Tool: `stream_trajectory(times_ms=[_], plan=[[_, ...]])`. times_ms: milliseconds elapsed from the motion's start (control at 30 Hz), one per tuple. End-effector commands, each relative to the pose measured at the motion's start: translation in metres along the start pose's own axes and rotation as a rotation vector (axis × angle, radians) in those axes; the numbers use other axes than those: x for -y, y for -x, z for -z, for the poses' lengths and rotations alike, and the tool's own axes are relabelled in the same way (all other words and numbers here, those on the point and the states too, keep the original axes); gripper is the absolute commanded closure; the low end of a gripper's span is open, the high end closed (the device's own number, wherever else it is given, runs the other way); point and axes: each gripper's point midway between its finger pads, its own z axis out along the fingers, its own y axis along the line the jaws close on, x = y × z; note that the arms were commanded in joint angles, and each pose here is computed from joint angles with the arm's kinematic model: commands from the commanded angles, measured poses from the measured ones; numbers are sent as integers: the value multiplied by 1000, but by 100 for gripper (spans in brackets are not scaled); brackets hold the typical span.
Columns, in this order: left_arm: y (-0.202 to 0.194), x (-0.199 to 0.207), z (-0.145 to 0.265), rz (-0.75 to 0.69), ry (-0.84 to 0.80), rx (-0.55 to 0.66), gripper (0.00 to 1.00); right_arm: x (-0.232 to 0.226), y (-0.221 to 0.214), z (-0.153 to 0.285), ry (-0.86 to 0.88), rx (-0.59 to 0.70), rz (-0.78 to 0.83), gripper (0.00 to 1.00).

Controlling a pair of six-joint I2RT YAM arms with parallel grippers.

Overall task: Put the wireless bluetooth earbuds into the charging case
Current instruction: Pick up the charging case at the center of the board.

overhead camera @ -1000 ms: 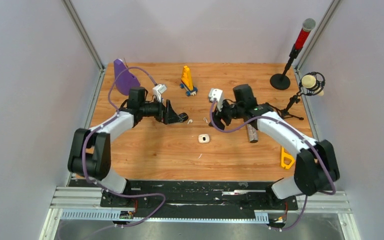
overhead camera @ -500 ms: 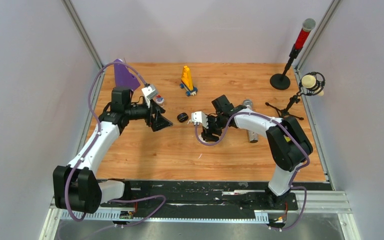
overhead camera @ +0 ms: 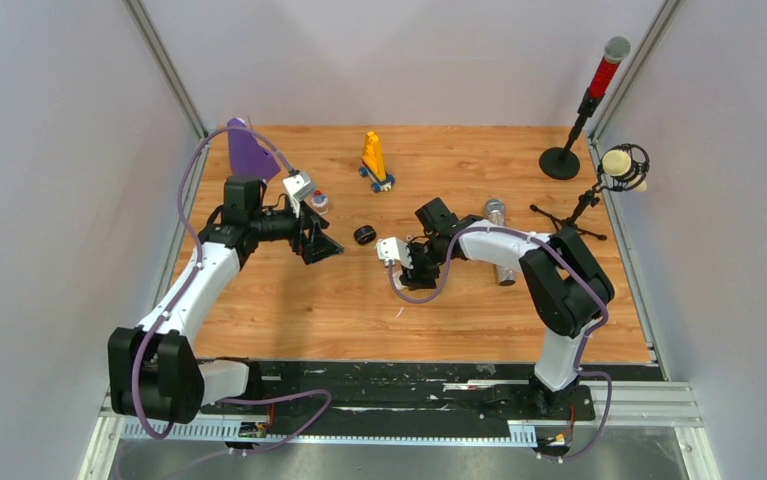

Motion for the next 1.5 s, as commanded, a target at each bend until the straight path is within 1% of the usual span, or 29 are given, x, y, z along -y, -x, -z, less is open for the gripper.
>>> stream_trajectory(times_ms=[0,167,267,400,467,600,767,800,867,967,1067,1133,1167,1200,1233,1267,1300,1333,1367,1400,1433,1467], plan=[[-1,-2,-3,3,-19,6,0,-3,17,6,3,60,106,44],[-3,-1,-4,9,-32,3,0,3,20,5,-19,59,177,36],[-4,0,-4,9,-40,4,0,6,23,3,-18,72,196,36],[-6,0,-5,18,-46,1,0,8,26,-1,-3,87,204,39],[-7,0,-6,26,-54,-1,0,2,28,-3,23,100,208,42],[-10,-2,-8,39,-60,-5,0,-8,32,-2,57,125,215,52],[-5,-7,-8,34,-35,0,0,-1,47,9,20,152,192,63],[-3,-6,-8,42,-28,7,0,4,54,16,-3,158,163,66],[7,-7,-5,37,-3,33,0,19,67,34,-88,160,127,67],[36,-9,0,3,32,94,0,50,96,77,-292,182,63,67],[72,-10,3,-24,40,163,0,74,126,134,-523,232,15,67],[94,-13,0,13,39,203,0,83,139,162,-635,264,11,67],[101,-13,-6,63,26,209,0,86,145,175,-692,277,12,68],[109,-14,-9,60,26,229,0,90,151,187,-747,296,21,67],[111,-12,-18,118,4,224,0,92,154,196,-788,304,27,67],[116,-13,-23,129,0,239,0,94,156,204,-825,309,28,67],[113,-9,-34,197,-29,229,0,95,158,208,-857,311,32,67],[120,-8,-39,192,-42,255,0,95,159,211,-877,310,40,67],[115,-3,-49,261,-72,246,0,95,160,213,-894,309,50,67],[122,0,-53,248,-90,275,0,94,161,215,-912,311,54,67],[119,5,-60,289,-114,270,0,93,163,215,-924,317,56,67],[124,7,-63,278,-125,286,0,91,166,216,-936,329,59,67]])
